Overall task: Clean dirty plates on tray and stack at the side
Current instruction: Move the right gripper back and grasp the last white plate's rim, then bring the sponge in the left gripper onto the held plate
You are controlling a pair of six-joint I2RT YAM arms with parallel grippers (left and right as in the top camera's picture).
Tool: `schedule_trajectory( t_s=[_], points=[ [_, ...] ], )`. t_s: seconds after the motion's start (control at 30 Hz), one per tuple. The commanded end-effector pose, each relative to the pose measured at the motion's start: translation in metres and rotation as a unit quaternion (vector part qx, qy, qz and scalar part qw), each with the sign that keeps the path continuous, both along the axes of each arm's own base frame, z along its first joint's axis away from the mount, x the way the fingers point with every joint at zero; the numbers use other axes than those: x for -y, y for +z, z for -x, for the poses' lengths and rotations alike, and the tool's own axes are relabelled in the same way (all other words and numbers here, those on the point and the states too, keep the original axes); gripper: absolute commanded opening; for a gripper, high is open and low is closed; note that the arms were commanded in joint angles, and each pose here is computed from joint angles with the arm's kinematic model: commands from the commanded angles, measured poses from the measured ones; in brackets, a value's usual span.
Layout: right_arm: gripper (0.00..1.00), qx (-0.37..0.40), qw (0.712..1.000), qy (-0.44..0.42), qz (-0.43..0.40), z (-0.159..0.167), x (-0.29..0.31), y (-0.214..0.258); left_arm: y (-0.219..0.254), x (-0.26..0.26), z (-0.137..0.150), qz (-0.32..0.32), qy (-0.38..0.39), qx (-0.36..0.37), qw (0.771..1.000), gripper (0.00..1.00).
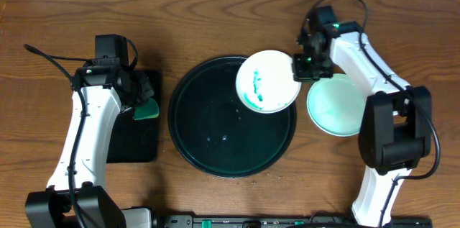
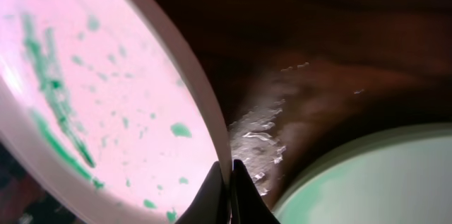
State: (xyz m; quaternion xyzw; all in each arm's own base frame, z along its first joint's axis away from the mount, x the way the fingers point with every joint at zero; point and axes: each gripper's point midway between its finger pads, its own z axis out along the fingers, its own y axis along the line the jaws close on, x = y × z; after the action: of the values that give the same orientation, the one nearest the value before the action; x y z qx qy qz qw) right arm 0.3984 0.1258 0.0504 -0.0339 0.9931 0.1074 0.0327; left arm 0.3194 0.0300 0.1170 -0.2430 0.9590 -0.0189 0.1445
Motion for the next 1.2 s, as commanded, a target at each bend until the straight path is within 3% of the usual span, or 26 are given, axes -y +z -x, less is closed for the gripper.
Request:
schedule_trajectory(
  t_s=[0.0,0.1,0.27,0.7,0.93,1.0,1.1,1.17],
  points=[
    [0.01,0.018,0.996,0.060,-0.060,0.006,-0.062,0.037,0.004,-0.002,-0.004,-0.005,-0.006,0.005,1.000,0.07],
    [0.01,0.002,0.993,0.074,-0.092,0.022,-0.096,0.043,0.004,-0.002,-0.004,-0.005,-0.006,0.005,1.000,0.07],
    [0.01,-0.024,0.995,0.071,-0.071,0.049,-0.129,0.032,0.004,-0.002,-0.004,-0.005,-0.006,0.005,1.000,0.07],
    [0.01,-0.082,0.996,0.036,-0.014,0.070,-0.131,-0.017,0.004,-0.002,-0.004,-0.005,-0.006,0.005,1.000,0.07],
    [0.38,-0.079,0.996,0.034,-0.015,0.066,-0.130,-0.019,0.004,-0.002,-0.004,-0.005,-0.006,0.005,1.000,0.07],
    [0.45,-0.072,0.997,0.033,-0.011,0.062,-0.130,-0.024,0.004,-0.002,-0.004,-0.005,-0.006,0.005,1.000,0.07],
    [0.45,-0.084,0.996,0.024,0.001,0.062,-0.127,-0.038,0.004,0.000,-0.005,-0.005,-0.009,0.007,1.000,0.07],
    [0.37,-0.099,0.995,0.026,0.010,0.067,-0.127,-0.051,0.005,0.005,-0.006,-0.005,-0.017,0.008,1.000,0.07]
  ],
)
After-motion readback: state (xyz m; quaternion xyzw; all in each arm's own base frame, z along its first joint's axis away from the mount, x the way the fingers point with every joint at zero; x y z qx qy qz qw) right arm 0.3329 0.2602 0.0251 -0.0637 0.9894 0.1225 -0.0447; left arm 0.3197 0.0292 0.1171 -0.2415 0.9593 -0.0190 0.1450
